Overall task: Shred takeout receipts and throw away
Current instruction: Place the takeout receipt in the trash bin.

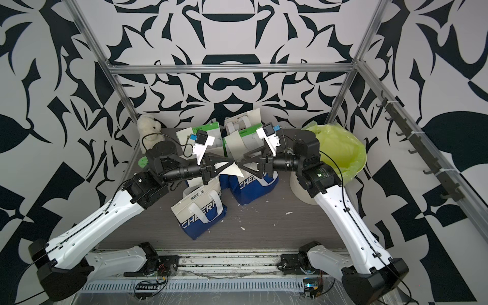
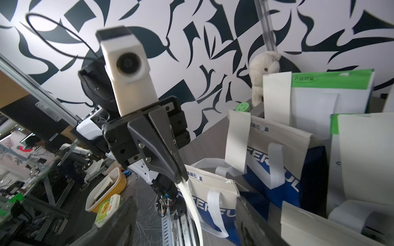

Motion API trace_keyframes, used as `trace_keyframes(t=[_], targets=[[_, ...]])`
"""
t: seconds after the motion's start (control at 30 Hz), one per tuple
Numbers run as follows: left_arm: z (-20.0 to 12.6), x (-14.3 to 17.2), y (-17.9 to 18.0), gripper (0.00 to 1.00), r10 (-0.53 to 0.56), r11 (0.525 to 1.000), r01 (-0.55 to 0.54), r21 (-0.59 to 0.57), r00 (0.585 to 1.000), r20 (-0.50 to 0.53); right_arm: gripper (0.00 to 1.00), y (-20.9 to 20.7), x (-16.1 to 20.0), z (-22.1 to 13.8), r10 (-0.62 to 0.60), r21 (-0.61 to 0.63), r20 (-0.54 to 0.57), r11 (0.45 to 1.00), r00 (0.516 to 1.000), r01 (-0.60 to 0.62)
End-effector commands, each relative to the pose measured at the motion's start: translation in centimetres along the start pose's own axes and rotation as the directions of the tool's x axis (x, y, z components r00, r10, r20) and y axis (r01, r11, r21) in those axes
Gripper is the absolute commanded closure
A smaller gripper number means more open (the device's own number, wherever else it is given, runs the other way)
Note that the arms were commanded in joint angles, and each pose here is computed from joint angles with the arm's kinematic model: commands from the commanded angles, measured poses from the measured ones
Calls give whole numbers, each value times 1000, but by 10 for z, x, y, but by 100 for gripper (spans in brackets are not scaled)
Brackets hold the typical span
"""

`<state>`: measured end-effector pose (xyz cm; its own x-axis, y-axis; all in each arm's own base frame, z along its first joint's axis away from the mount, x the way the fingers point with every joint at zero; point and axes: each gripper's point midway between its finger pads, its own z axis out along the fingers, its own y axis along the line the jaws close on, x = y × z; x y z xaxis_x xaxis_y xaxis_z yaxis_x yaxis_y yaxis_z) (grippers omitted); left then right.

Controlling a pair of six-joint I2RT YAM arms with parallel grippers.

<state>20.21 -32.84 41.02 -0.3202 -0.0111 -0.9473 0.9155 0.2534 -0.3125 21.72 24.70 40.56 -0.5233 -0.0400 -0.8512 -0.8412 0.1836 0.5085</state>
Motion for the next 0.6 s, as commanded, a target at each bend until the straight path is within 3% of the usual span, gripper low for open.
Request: trace_keyframes(t=[0.0, 0.17, 0.27, 0.37, 0.57], targets=[[-5, -21, -13, 100, 19, 999, -21, 34, 998, 55, 29, 10, 0, 7, -74, -22, -29, 997, 997, 73], [-7, -23, -14, 100, 21, 999, -23, 38, 997, 68, 30, 8, 11, 19, -64, -19, -73, 998, 995, 62], [-6, -22, -15, 100, 20, 999, -22, 41, 998, 66, 37, 11, 14, 25, -58, -29, -85, 998, 995, 55], [-6, -21, -14, 100, 17, 999, -20, 38, 998, 65, 49, 10, 12, 30, -30, -22, -88, 999, 996, 28], [-7, -20, -14, 100, 17, 999, -19, 39, 998, 64, 90, 6, 1, 34, 30, -5, -74, 1000, 997, -31]])
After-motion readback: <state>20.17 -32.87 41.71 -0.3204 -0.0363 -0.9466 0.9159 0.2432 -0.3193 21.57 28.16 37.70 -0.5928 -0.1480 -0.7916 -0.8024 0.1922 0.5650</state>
